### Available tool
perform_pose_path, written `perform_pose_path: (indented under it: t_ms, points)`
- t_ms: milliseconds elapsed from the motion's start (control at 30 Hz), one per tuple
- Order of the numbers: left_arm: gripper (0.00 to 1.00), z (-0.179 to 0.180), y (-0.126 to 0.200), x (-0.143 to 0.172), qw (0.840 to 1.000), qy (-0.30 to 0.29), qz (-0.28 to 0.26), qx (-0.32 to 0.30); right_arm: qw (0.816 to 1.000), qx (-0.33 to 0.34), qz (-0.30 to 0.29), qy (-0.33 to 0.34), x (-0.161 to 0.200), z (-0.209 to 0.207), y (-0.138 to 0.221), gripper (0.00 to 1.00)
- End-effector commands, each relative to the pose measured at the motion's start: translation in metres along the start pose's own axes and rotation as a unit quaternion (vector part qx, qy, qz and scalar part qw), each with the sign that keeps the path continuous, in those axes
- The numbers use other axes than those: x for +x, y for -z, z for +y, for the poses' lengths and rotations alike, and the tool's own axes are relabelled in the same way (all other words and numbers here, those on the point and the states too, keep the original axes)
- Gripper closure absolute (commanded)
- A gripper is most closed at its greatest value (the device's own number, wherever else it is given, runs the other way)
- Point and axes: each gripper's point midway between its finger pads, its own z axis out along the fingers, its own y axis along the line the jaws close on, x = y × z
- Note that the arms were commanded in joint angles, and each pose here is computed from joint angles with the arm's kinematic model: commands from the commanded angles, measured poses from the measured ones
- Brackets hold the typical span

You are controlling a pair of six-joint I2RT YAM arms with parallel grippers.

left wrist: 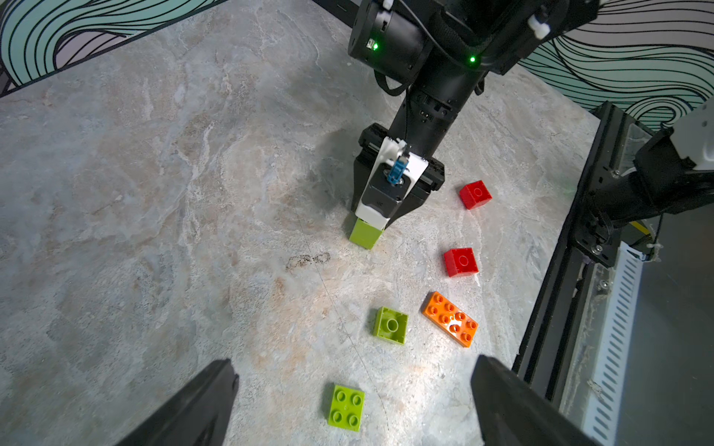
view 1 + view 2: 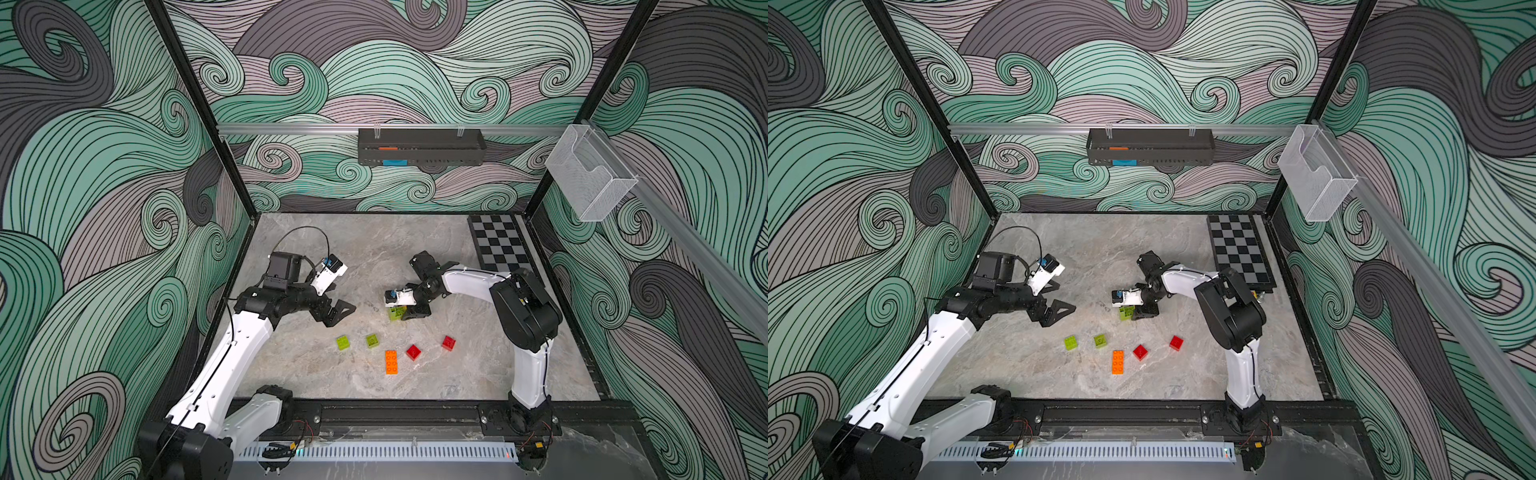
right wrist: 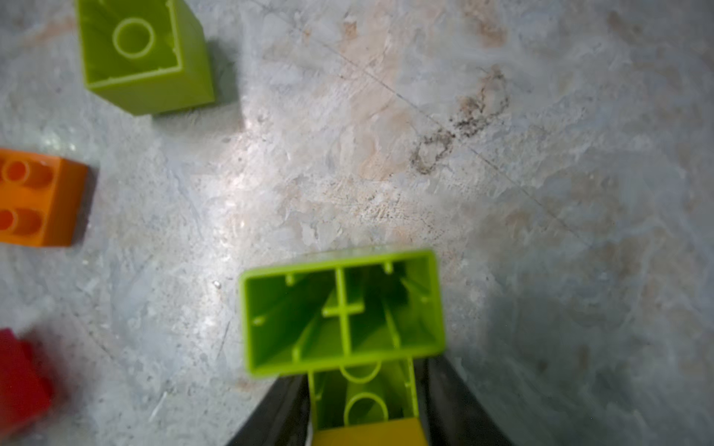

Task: Assemble a giraffe with lego
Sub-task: Pick up the lego brick from the center of the board.

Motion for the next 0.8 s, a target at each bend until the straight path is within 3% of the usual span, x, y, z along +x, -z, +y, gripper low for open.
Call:
perform_pose_path:
  t_ms: [0, 33, 100, 267, 400, 467, 567, 667, 767]
  points:
    - [0.01, -0.003, 0.004, 0.000, 1.000, -0.011, -0.005, 0.002, 1.000, -0.005, 0.016, -0.006, 0.006, 0.002, -0.002, 0.81]
    - [0.01, -0.003, 0.004, 0.000, 1.000, -0.011, -0.005, 0.001, 1.000, -0.005, 0.013, -0.007, 0.004, 0.002, 0.000, 0.92]
    - [0.01, -0.001, 0.004, 0.000, 1.000, -0.011, -0.003, -0.003, 1.000, 0.002, 0.003, -0.011, -0.003, -0.001, 0.006, 1.00]
    - [0.01, 0.012, 0.011, -0.012, 0.999, -0.002, 0.002, -0.050, 0.997, 0.041, -0.053, -0.032, -0.036, -0.019, 0.047, 1.00]
    - [0.01, 0.006, 0.014, -0.043, 0.998, -0.047, -0.025, -0.029, 0.977, 0.098, -0.163, -0.092, -0.080, -0.043, 0.114, 1.00]
    - [0.01, 0.003, 0.015, -0.066, 0.997, -0.054, -0.050, -0.008, 0.959, 0.123, -0.223, -0.124, -0.101, -0.053, 0.150, 1.00]
    - [0.01, -0.007, 0.021, -0.114, 0.991, -0.054, -0.108, 0.051, 0.915, 0.165, -0.316, -0.191, -0.123, -0.068, 0.202, 1.00]
    - [0.01, -0.025, 0.029, -0.162, 0.971, -0.050, -0.181, 0.147, 0.861, 0.161, -0.411, -0.253, -0.138, -0.070, 0.244, 1.00]
    - [0.02, -0.021, 0.033, -0.203, 0.950, -0.008, -0.239, 0.199, 0.804, 0.141, -0.495, -0.297, -0.149, -0.067, 0.278, 1.00]
